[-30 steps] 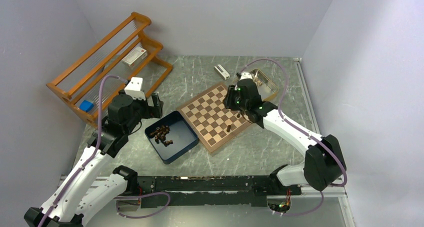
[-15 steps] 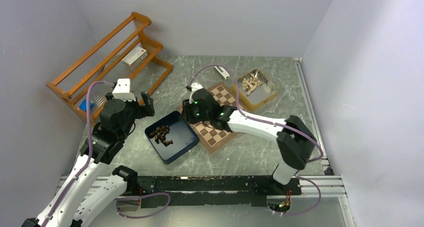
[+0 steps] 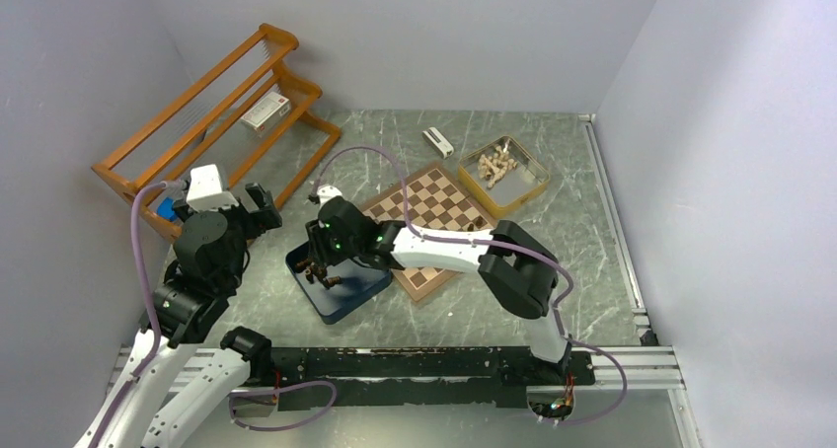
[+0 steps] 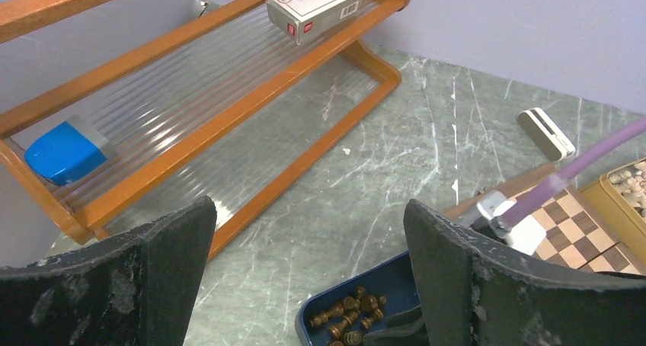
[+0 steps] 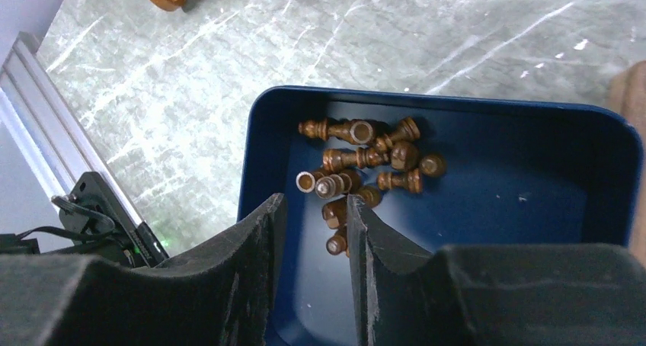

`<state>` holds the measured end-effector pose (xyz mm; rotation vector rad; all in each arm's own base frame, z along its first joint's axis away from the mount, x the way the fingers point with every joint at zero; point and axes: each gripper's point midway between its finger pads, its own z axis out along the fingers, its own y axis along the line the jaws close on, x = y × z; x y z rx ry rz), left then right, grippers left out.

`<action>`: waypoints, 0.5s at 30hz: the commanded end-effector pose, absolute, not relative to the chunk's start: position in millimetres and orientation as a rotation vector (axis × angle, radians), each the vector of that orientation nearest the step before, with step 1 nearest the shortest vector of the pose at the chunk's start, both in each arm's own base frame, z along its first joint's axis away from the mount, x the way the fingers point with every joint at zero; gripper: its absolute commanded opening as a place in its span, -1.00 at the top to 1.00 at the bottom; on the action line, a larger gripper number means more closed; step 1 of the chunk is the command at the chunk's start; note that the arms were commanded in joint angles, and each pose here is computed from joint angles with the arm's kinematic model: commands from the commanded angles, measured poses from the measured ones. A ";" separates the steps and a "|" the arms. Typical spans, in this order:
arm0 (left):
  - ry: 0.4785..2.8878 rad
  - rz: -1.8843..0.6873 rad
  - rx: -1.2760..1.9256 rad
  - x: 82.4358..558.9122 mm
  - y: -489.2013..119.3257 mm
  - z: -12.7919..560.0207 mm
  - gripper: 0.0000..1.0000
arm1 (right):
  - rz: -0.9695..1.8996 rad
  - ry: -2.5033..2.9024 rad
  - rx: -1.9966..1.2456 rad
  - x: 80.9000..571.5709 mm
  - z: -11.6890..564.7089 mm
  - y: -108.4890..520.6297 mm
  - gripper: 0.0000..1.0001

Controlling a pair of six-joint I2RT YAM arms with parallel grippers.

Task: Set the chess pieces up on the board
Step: Pick up the chess piece from the storage box.

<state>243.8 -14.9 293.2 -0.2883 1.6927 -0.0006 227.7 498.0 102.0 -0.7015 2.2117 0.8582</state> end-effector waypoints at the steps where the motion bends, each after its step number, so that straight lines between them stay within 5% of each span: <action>1: 1.657 0.012 -0.332 239.6 -6.7 305.6 -0.95 | 0.835 2.207 -0.736 225.4 96.7 513.4 0.22; 15: 1.653 -0.011 -0.309 239.9 -11.1 306.4 -0.96 | 0.737 2.254 -0.780 227.5 60.8 520.8 0.26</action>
